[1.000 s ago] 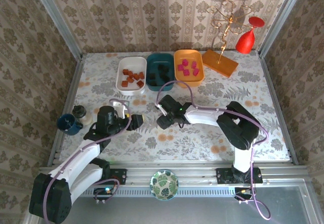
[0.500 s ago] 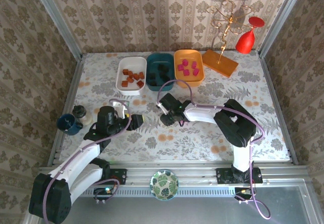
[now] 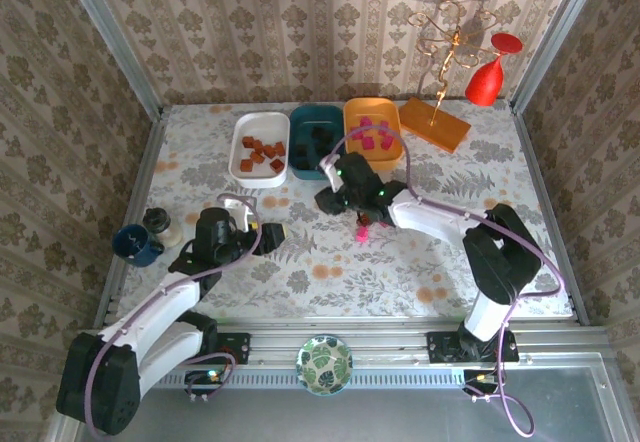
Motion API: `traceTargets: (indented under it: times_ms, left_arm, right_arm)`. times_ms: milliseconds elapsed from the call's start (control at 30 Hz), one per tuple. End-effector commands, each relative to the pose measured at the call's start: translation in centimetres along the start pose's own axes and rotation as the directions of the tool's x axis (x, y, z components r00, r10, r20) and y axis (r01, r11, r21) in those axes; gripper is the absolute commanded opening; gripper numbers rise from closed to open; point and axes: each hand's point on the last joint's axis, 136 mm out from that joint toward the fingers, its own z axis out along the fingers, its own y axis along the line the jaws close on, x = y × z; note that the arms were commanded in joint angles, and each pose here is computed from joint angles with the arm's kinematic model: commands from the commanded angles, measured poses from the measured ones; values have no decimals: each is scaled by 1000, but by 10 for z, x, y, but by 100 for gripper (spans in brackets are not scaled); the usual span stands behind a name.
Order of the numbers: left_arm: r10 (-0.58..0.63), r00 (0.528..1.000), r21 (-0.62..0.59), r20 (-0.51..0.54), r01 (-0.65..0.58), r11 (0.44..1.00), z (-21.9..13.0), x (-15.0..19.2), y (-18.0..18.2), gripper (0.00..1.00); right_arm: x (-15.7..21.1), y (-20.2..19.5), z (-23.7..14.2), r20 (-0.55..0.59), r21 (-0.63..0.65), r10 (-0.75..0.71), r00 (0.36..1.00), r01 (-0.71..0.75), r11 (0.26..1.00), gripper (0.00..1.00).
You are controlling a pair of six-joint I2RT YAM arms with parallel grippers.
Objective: Sort the legos into containers by color
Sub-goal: Place the lego in the container, then pick up the lego from the center of the table.
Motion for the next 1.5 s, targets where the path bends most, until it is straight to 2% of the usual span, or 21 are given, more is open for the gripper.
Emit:
traceTargets:
  times_ms: [0, 267, 533, 667, 833, 1000, 1233, 1367, 1467]
  left_arm:
    - [0, 998, 26, 66, -2, 1000, -1, -25, -12, 72]
    - [-9, 999, 62, 44, 6, 998, 1, -21, -23, 72]
    - [12, 1000, 99, 6, -12, 995, 3, -9, -41, 72]
    - [22, 1000, 106, -6, -21, 994, 5, -5, -45, 73]
    - [34, 999, 91, -4, -34, 995, 6, -3, -42, 74]
    - [60, 998, 121, 4, -60, 991, 11, -5, -47, 74]
    - [178, 984, 292, 13, -174, 941, 28, -7, -86, 74]
    - [243, 970, 343, -12, -225, 912, 42, 0, -98, 74]
    - [254, 967, 343, -9, -236, 909, 51, 0, -98, 74]
  right_arm:
    - [-46, -17, 12, 110, -27, 132, 985, -130, 991, 40]
    - [-96, -72, 82, 174, 11, 292, 940, -299, 954, 40]
    - [-135, -92, 142, 169, -9, 336, 927, -339, 941, 44]
    - [-152, -94, 136, 155, -2, 313, 937, -317, 948, 55]
    - [-159, -80, 88, 161, -33, 266, 950, -264, 964, 68]
    - [-119, -69, 27, 131, -21, 211, 969, -211, 977, 76]
    - [4, -73, -50, -4, 127, 212, 977, -210, 970, 80]
    - [72, -65, -69, -120, 195, 188, 975, -162, 967, 82]
    - [105, -54, -66, -172, 201, 172, 970, -137, 970, 84]
